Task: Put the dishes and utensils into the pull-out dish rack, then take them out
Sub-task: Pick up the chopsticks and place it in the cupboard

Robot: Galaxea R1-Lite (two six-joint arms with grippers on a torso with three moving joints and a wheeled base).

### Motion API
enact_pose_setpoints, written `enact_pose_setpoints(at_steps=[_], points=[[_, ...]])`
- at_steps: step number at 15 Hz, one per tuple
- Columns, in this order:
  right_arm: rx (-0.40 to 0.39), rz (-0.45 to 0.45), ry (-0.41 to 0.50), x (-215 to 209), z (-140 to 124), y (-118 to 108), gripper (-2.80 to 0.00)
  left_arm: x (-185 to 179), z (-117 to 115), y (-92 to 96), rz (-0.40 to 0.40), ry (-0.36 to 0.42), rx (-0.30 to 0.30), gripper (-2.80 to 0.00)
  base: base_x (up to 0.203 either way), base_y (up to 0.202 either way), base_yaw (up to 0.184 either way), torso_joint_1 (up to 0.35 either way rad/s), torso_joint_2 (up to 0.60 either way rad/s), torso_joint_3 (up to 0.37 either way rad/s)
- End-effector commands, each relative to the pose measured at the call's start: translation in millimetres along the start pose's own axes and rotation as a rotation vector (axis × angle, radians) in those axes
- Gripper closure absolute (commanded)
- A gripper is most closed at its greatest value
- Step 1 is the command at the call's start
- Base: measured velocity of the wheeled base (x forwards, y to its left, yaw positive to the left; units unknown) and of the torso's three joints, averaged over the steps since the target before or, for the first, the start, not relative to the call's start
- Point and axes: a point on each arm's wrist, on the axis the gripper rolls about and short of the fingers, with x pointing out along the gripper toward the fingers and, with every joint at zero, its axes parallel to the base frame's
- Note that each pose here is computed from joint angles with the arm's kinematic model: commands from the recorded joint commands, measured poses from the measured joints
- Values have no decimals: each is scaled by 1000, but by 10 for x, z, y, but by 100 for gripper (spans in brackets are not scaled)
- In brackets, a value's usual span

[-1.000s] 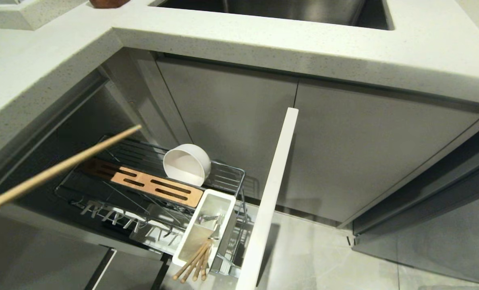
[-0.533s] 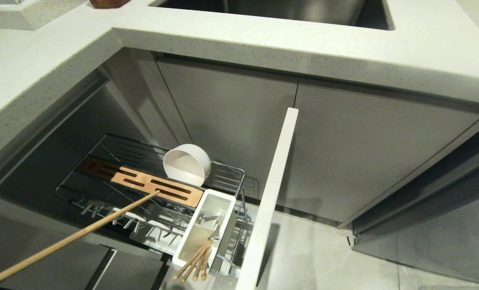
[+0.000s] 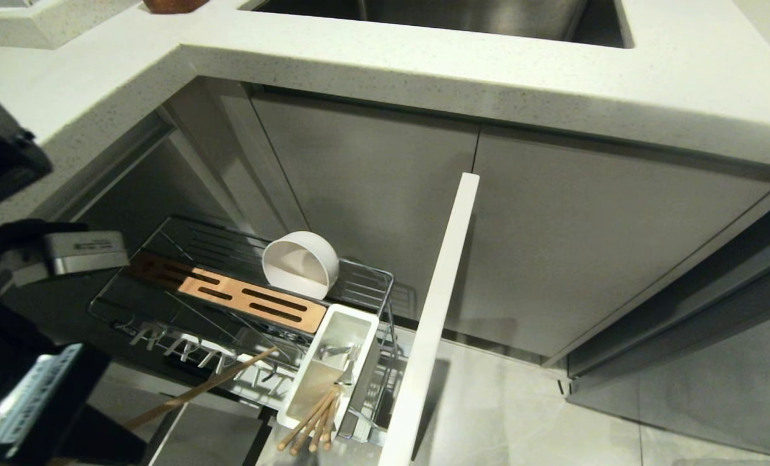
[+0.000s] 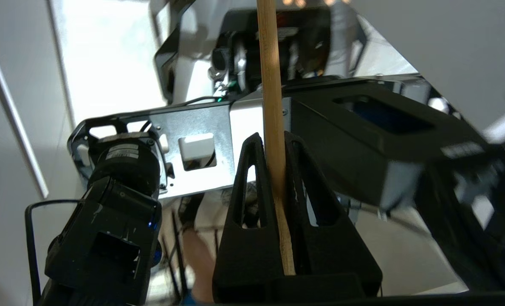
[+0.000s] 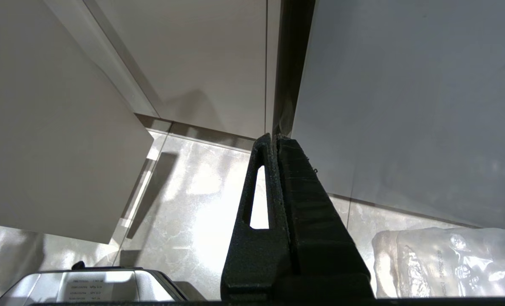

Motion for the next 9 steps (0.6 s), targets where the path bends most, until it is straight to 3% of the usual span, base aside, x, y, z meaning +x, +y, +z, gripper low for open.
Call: enact_pose_setpoints(at_steps=[1, 9], points=[[0, 1, 4, 3, -8, 0, 0, 242, 165, -143, 73, 74, -10, 0, 0, 0, 0, 0, 0, 0], [1, 0, 2, 2, -6, 0, 0, 733, 465, -422, 134, 171, -16, 0, 0, 0, 0, 0, 0, 0]])
